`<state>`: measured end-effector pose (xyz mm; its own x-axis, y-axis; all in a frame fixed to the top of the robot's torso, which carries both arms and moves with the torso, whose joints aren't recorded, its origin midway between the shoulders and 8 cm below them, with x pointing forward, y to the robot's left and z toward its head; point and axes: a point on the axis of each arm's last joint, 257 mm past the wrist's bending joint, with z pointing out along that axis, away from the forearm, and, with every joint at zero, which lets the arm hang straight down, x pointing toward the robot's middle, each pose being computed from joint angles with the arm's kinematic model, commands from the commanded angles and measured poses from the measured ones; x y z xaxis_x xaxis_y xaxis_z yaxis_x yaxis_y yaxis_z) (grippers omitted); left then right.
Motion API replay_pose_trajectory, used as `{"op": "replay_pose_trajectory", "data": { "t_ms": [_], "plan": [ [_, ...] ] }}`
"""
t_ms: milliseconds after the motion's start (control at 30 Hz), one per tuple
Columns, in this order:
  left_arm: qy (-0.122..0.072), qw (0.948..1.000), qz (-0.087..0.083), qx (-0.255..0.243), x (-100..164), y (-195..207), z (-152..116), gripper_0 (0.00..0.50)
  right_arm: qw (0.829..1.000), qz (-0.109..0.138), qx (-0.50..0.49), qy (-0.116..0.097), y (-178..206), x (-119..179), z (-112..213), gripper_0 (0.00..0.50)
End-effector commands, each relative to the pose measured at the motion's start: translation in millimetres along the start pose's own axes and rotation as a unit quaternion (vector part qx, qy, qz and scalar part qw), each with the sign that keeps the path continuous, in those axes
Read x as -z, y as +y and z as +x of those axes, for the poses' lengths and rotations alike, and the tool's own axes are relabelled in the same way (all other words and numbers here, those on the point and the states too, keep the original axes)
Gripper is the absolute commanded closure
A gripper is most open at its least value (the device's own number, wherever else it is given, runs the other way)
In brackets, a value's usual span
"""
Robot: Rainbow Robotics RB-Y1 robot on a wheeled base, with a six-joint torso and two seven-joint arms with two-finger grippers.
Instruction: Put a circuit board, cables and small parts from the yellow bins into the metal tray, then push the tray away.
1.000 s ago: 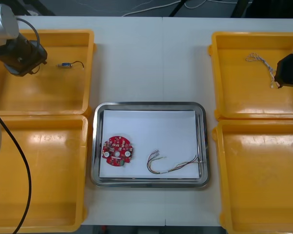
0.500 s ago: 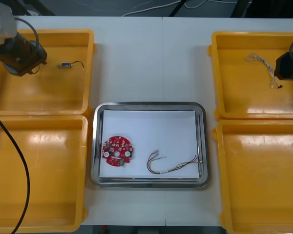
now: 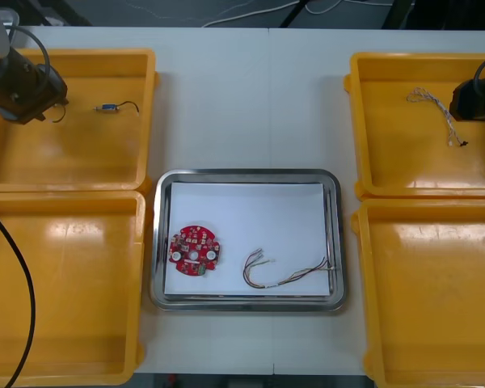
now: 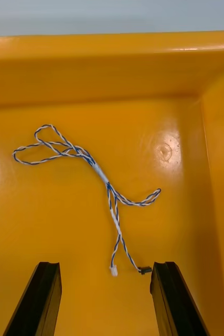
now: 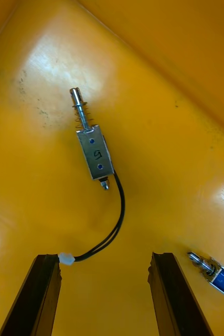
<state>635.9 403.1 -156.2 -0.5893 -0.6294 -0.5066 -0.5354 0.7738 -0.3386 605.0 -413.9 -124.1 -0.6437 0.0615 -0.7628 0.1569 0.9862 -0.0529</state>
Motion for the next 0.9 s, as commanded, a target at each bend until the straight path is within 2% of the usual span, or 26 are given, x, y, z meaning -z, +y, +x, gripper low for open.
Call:
{"op": "replay_pose_trajectory", "data": {
  "t_ms": [33,167,233,400,700,833,900],
  "plan": [
    [-0.034,0.9978,-0.014,-0.055,6.6,25.1,-27.3,0.0,0.999,-0.004,-0.005,-0.045,6.2,1.2,-34.5,0.0],
    [-0.044,0.9973,-0.014,-0.057,1.6,28.9,-29.0,0.0,0.998,0.003,-0.015,-0.058,-1.0,-10.3,-35.6,0.0],
    [-0.041,0.9975,-0.011,-0.057,-1.4,27.3,-24.6,0.0,0.998,0.012,-0.017,-0.066,-8.5,-14.1,-37.5,0.0],
    [-0.029,0.9979,-0.004,-0.059,-9.4,20.2,-10.2,0.0,0.997,0.011,-0.028,-0.076,-13.0,-25.3,-36.4,0.0],
    [-0.018,0.9979,0.001,-0.062,-18.6,12.5,5.2,0.0,0.997,0.0,-0.055,-0.061,-8.3,-39.9,-20.2,0.0],
    [-0.018,0.9979,0.001,-0.063,-19.3,11.5,6.6,0.061,0.996,-0.004,-0.064,-0.056,-6.8,-48.6,-11.8,0.0],
    [-0.017,0.9978,0.001,-0.063,-19.6,11.2,7.1,0.068,0.996,-0.007,-0.068,-0.053,-5.1,-52.0,-7.7,0.0]
  ]
}}
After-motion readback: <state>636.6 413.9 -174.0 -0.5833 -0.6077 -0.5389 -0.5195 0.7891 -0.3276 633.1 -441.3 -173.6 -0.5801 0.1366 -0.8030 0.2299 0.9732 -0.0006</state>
